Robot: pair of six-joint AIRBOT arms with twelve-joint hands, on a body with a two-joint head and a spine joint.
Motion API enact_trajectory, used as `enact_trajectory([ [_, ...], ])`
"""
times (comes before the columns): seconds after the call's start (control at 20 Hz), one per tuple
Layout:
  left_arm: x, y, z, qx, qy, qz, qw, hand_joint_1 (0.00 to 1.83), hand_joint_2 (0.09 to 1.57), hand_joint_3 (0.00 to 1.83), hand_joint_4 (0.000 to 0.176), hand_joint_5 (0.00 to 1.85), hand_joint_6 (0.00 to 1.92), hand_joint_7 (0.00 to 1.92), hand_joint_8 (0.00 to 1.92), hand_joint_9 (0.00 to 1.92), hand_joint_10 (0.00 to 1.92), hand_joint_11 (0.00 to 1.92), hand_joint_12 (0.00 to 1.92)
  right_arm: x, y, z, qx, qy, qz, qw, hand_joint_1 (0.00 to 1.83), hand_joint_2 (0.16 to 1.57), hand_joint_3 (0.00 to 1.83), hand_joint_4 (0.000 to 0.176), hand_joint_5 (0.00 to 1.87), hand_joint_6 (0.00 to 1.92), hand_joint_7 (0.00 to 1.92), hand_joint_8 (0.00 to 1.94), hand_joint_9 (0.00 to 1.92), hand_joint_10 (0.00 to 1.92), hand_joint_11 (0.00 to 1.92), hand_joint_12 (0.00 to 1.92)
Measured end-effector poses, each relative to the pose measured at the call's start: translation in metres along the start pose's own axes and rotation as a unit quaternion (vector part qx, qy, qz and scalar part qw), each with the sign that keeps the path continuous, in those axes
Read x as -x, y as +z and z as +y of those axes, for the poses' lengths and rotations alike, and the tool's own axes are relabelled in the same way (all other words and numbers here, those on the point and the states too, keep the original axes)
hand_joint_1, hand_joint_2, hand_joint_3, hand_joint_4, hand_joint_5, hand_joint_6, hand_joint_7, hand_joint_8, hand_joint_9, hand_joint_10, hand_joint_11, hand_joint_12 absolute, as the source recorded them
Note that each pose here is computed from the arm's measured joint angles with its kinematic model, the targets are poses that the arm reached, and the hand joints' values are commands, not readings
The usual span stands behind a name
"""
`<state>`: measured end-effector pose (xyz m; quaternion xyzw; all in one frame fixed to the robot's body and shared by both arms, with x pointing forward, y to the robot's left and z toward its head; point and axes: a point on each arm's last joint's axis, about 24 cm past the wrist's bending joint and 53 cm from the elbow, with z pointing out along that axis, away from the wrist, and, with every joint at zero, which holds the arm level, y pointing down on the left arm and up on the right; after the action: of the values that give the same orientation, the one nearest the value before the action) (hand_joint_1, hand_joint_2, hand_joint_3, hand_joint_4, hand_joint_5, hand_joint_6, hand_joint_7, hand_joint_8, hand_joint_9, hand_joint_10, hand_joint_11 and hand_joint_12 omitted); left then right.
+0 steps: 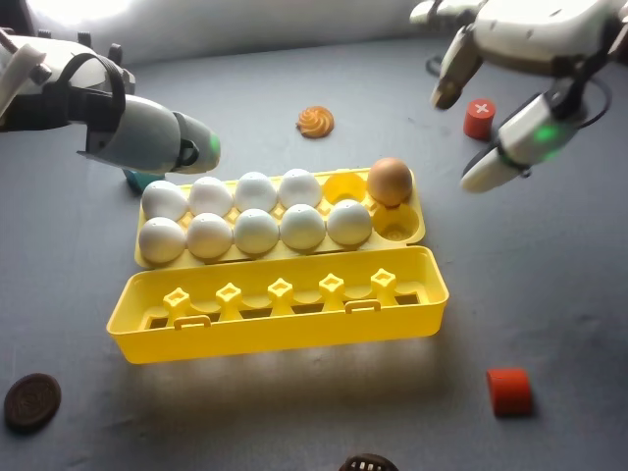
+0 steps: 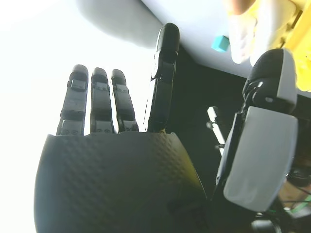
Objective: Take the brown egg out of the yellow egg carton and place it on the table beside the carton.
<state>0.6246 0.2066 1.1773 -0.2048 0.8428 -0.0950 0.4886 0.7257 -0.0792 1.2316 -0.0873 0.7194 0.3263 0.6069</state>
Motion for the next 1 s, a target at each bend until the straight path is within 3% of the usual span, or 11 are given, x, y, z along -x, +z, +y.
enact_trajectory([
  [0.1, 0.0, 0.0, 0.0, 0.0, 0.0, 0.0, 1.0, 0.0, 1.15, 0.0, 0.0, 0.05, 0.01, 0.0, 0.0, 0.0, 0.0, 0.0, 0.0, -0.008, 0.006, 0.003, 0.003, 0.0, 0.0, 1.0, 0.69, 0.72, 0.0, 0.134, 0.89, 0.0, 0.01, 0.0, 0.0, 0.0, 0.0, 0.0],
  [0.2, 0.0, 0.0, 0.0, 0.0, 0.0, 0.0, 1.0, 0.0, 1.15, 0.0, 0.0, 0.04, 0.0, 0.0, 0.0, 0.0, 0.0, 0.0, 0.0, -0.011, 0.012, 0.004, 0.005, 0.001, -0.008, 1.0, 0.72, 0.7, 0.0, 0.131, 0.9, 0.0, 0.19, 0.01, 0.0, 0.0, 0.0, 0.0],
  [0.25, 0.0, 0.0, 0.0, 0.0, 0.0, 0.0, 1.0, 0.0, 1.15, 0.0, 0.0, 0.06, 0.01, 0.01, 0.01, 0.0, 0.0, 0.0, 0.0, -0.012, 0.017, 0.007, 0.007, 0.003, -0.012, 0.9999, 0.77, 0.68, 0.0, 0.107, 0.94, 0.01, 0.27, 0.01, 0.0, 0.0, 0.0, 0.0],
  [0.3, 0.0, 0.0, 0.0, 0.0, 0.0, 0.0, 1.0, 0.0, 1.15, 0.0, 0.0, 0.06, 0.01, 0.01, 0.0, 0.0, 0.0, 0.0, 0.0, -0.013, 0.021, 0.008, 0.009, 0.005, -0.013, 0.9999, 0.75, 0.71, 0.01, 0.105, 0.9, 0.0, 0.19, 0.0, 0.0, 0.0, 0.0, 0.0],
  [0.35, 0.0, 0.0, 0.0, 0.0, 0.0, 0.0, 1.0, 0.0, 1.14, 0.0, 0.0, 0.06, 0.01, 0.01, 0.0, 0.0, 0.0, 0.0, 0.0, -0.014, 0.027, 0.011, 0.01, 0.005, -0.015, 0.9998, 0.72, 0.7, 0.0, 0.141, 0.92, 0.01, 0.17, 0.0, 0.0, 0.0, 0.0, 0.0],
  [0.45, 0.0, 0.0, 0.0, 0.0, 0.0, 0.0, 1.0, 0.0, 1.15, 0.0, 0.0, 0.07, 0.01, 0.02, 0.01, 0.0, 0.0, 0.0, 0.0, -0.019, 0.034, 0.014, 0.013, 0.006, -0.013, 0.9998, 0.76, 0.68, 0.0, 0.135, 0.94, 0.02, 0.19, 0.01, 0.0, 0.0, 0.0, 0.0],
  [0.5, 0.0, 0.0, 0.0, 0.0, 0.0, 0.0, 1.0, 0.0, 1.15, 0.0, 0.0, 0.07, 0.01, 0.02, 0.01, 0.0, 0.0, 0.0, 0.0, -0.02, 0.036, 0.015, 0.014, 0.006, -0.012, 0.9998, 0.75, 0.66, 0.0, 0.165, 0.96, 0.03, 0.22, 0.02, 0.0, 0.0, 0.0, 0.0],
  [0.6, 0.0, 0.0, 0.0, 0.0, 0.001, -0.001, 1.0, 0.0, 1.14, 0.0, 0.0, 0.06, 0.01, 0.01, 0.0, 0.0, 0.0, 0.0, 0.0, -0.02, 0.036, 0.016, 0.015, 0.015, -0.01, 0.9997, 0.73, 0.68, 0.0, 0.156, 0.94, 0.02, 0.2, 0.01, 0.0, 0.0, 0.0, 0.0],
  [0.75, 0.0, 0.0, 0.0, 0.0, 0.001, -0.001, 1.0, 0.0, 1.15, 0.0, 0.0, 0.08, 0.01, 0.03, 0.01, 0.0, 0.0, 0.0, 0.0, -0.017, 0.034, 0.014, 0.012, 0.026, -0.008, 0.9995, 0.76, 0.66, 0.0, 0.161, 0.99, 0.03, 0.16, 0.0, 0.0, 0.0, 0.0, 0.0],
  [0.8, 0.0, -0.001, 0.0, -0.001, 0.0, 0.0, 1.0, 0.0, 1.15, 0.0, 0.0, 0.09, 0.01, 0.03, 0.01, 0.01, 0.0, 0.0, 0.0, -0.017, 0.034, 0.014, 0.012, 0.027, -0.009, 0.9995, 0.77, 0.67, 0.0, 0.149, 1.0, 0.03, 0.13, 0.0, 0.0, 0.0, 0.0, 0.0],
  [1.0, 0.0, 0.0, 0.0, 0.0, 0.001, -0.001, 1.0, 0.0, 1.15, 0.0, 0.0, 0.07, 0.0, 0.02, 0.0, 0.0, 0.0, 0.0, 0.0, -0.026, 0.044, 0.021, 0.021, 0.012, -0.006, 0.9997, 0.77, 0.68, 0.0, 0.137, 0.97, 0.01, 0.05, 0.0, 0.0, 0.0, 0.0, 0.0],
])
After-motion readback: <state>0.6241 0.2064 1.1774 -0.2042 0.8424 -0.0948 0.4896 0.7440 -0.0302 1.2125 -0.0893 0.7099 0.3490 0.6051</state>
